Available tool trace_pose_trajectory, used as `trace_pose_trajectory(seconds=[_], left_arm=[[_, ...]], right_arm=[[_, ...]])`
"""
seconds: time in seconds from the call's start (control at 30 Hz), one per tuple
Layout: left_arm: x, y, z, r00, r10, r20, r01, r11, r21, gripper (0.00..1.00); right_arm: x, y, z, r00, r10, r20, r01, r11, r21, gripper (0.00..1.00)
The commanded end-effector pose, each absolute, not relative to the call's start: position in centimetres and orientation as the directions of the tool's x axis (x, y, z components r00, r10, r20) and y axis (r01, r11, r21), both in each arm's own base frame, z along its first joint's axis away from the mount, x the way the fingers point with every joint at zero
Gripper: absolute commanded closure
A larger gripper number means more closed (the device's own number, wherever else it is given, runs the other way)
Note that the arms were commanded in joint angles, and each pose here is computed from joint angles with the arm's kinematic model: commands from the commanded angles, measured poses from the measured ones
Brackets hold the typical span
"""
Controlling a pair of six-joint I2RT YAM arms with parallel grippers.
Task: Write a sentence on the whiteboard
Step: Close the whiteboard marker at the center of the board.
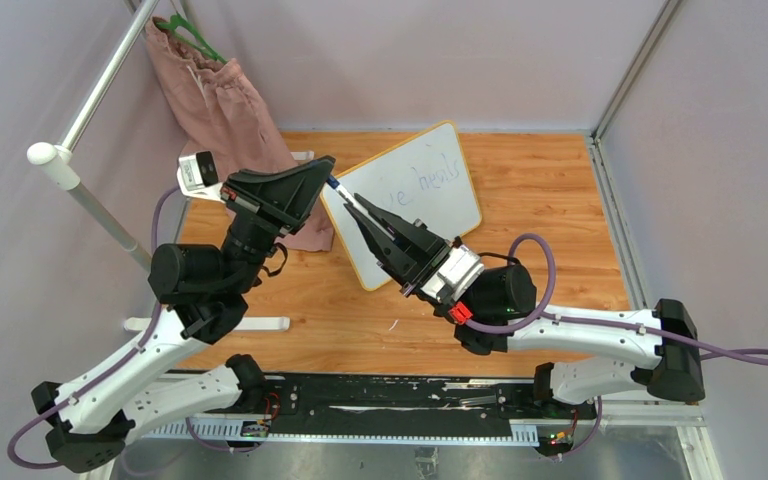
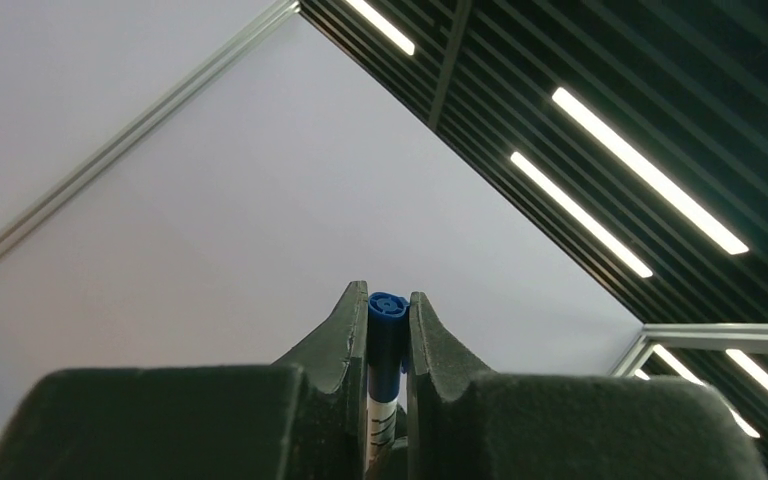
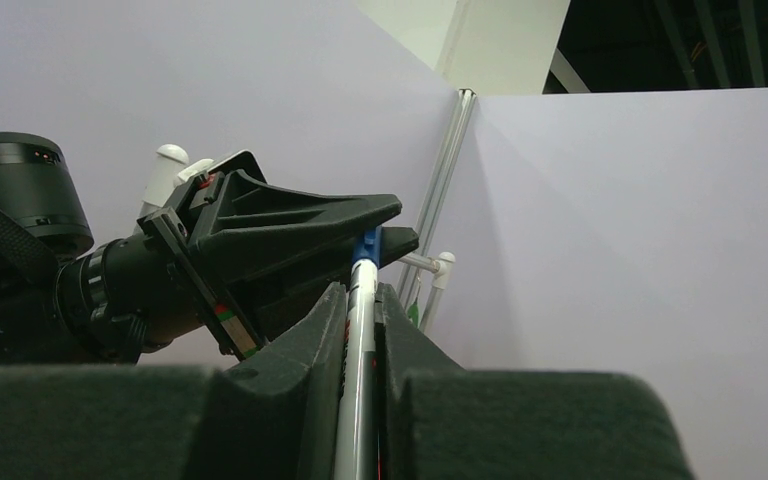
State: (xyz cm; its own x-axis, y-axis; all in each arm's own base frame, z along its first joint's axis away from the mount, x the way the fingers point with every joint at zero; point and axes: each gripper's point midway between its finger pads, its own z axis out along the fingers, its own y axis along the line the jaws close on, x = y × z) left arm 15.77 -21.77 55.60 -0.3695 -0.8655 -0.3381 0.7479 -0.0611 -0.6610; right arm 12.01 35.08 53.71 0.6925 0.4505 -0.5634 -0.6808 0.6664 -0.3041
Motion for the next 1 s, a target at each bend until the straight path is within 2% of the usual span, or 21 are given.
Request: trace_pose_trajectory(seconds=[0.0,0.4,0.97], left_arm=[[15.6,-24.6,53.4,-0.485,-0.793,-0.370,0.705,-0.104,-0.702,1.00],[14.4,-28.2,50.7,-0.592,-0.712,-0.377,0.648,-0.143,-0.748,1.00],[12.3,-31.0,49.8,-0.621,-0.660,-0.423,0.653,-0.137,-0.745,1.00]], right_arm=[[11.4,35.1,55.2,0.699,0.476,-0.534,-0.681,0.671,-0.293,1.00],[11.9,36.3,55.0,0.709,0.457,-0.537,-0.667,0.681,-0.302,1.00],[14.5,37.0,55.1,0.725,0.344,-0.597,-0.591,0.756,-0.282,1.00]])
